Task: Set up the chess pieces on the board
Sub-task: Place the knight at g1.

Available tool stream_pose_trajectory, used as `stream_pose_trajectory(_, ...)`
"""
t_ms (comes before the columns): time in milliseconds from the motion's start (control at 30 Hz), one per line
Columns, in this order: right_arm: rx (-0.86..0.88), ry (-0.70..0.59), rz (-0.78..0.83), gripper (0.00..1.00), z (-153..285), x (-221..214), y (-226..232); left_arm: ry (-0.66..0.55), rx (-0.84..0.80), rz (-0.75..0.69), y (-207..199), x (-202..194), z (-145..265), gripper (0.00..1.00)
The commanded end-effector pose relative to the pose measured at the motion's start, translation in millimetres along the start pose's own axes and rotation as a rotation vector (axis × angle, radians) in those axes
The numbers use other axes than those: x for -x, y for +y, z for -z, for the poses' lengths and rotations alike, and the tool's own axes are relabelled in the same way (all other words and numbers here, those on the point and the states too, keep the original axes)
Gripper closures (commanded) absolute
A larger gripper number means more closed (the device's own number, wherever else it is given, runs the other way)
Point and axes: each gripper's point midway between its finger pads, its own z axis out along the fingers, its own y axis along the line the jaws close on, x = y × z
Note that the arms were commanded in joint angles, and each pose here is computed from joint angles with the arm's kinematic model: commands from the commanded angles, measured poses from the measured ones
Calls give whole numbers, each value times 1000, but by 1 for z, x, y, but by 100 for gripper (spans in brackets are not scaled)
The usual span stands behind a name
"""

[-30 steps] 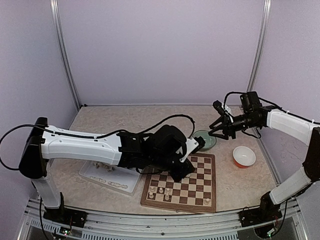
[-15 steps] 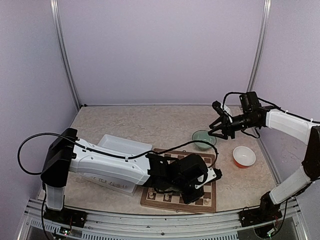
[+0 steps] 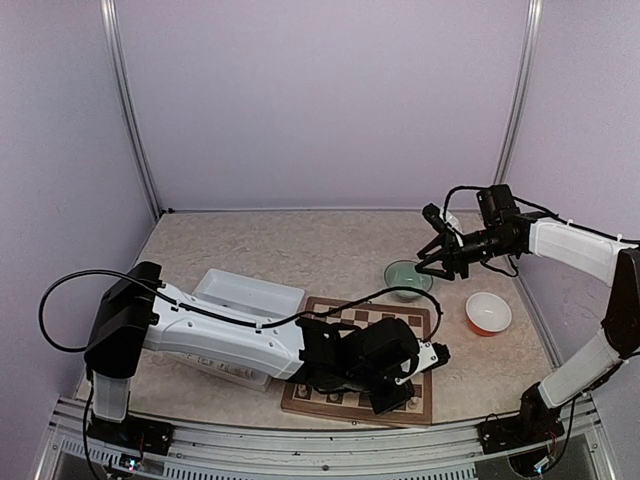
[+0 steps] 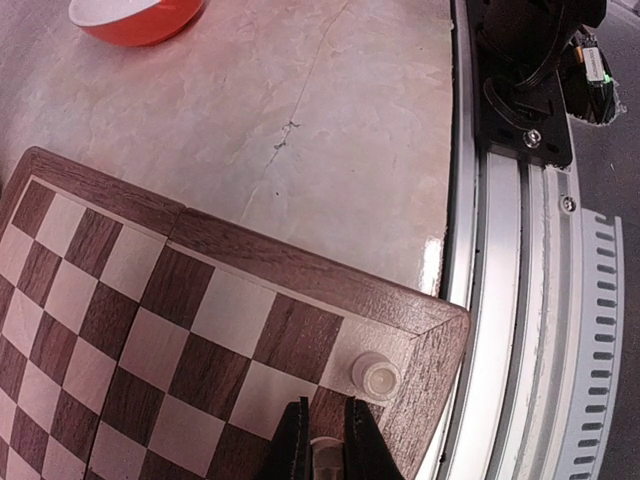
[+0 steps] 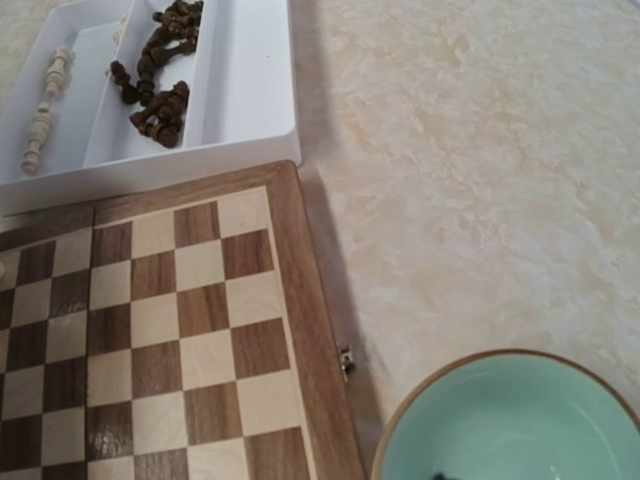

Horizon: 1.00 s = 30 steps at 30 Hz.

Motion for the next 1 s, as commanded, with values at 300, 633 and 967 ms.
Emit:
stream_pose_trajectory(300,11,-6,4,54,0,4,-1,-43,-2,17,0,-8,-7,100)
stream_pose_trajectory(633,21,-4,-6,54,-1,2,0,-61,-28,22,-3,-5,-8,100)
stream_pose_trajectory(967,27,-4,-9,53,-1,2,1,-65,-30,44,-4,-6,-12,100)
